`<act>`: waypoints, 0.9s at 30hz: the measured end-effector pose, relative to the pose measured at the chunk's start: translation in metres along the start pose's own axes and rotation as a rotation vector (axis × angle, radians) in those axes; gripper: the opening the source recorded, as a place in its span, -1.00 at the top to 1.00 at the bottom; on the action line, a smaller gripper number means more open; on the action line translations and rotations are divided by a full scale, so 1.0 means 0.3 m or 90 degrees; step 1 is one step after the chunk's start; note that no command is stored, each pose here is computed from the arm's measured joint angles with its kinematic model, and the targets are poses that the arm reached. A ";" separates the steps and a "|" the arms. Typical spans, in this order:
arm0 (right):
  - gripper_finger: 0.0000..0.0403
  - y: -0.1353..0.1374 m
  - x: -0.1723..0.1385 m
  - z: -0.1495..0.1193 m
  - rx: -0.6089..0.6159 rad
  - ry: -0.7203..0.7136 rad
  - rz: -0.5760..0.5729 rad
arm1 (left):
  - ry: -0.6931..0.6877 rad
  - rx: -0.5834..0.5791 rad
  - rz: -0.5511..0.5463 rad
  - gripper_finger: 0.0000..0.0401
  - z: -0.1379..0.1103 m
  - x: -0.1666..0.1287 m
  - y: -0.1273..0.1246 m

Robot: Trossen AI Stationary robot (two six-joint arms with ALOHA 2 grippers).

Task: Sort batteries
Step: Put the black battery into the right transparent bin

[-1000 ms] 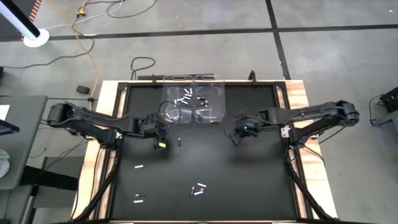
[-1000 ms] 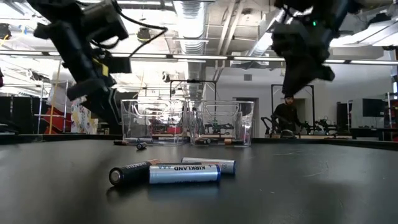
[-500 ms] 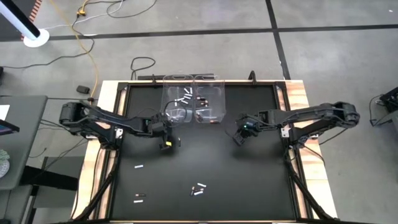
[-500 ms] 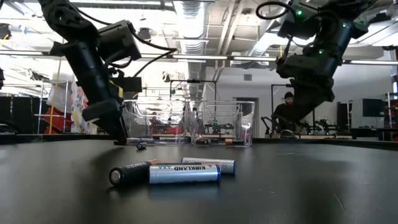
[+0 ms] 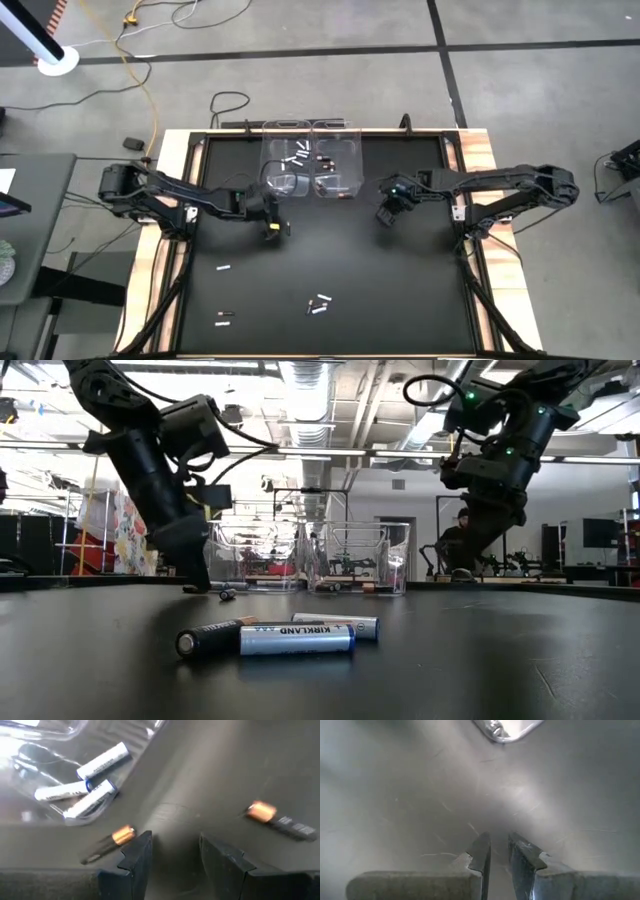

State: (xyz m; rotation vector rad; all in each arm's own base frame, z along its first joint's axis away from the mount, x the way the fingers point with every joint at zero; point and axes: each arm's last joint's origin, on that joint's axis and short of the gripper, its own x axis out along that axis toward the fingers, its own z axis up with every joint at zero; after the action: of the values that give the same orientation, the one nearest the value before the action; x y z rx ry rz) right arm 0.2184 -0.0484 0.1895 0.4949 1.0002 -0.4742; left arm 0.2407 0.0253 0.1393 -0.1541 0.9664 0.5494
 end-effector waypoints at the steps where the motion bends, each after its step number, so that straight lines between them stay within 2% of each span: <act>1: 0.60 -0.002 0.000 0.001 -0.004 -0.001 -0.001 | -0.005 -0.022 -0.004 0.20 0.000 -0.006 -0.006; 4: 0.59 -0.010 0.001 0.005 -0.004 -0.002 -0.003 | -0.011 -0.083 -0.003 0.20 -0.006 -0.020 -0.023; 10: 0.59 -0.025 0.001 0.020 -0.003 -0.011 0.011 | -0.044 -0.185 0.073 0.20 -0.041 -0.065 -0.055; 12: 0.59 -0.031 0.001 0.022 -0.007 -0.010 0.012 | -0.057 -0.212 0.079 0.20 -0.052 -0.076 -0.072; 17: 0.59 -0.052 0.002 0.032 -0.013 -0.008 0.026 | -0.057 -0.224 0.063 0.20 -0.068 -0.086 -0.100; 21: 0.59 -0.070 0.001 0.043 -0.008 -0.007 0.052 | -0.051 -0.281 0.071 0.19 -0.073 -0.086 -0.095; 27: 0.59 -0.089 0.000 0.051 -0.004 -0.003 0.075 | -0.042 -0.286 0.078 0.01 -0.104 -0.078 -0.090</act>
State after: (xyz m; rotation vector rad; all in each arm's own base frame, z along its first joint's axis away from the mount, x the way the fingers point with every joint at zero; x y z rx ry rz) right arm 0.2131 -0.0786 0.1917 0.5435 0.9616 -0.3671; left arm 0.2211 -0.0179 0.1373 -0.4780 0.7800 0.8755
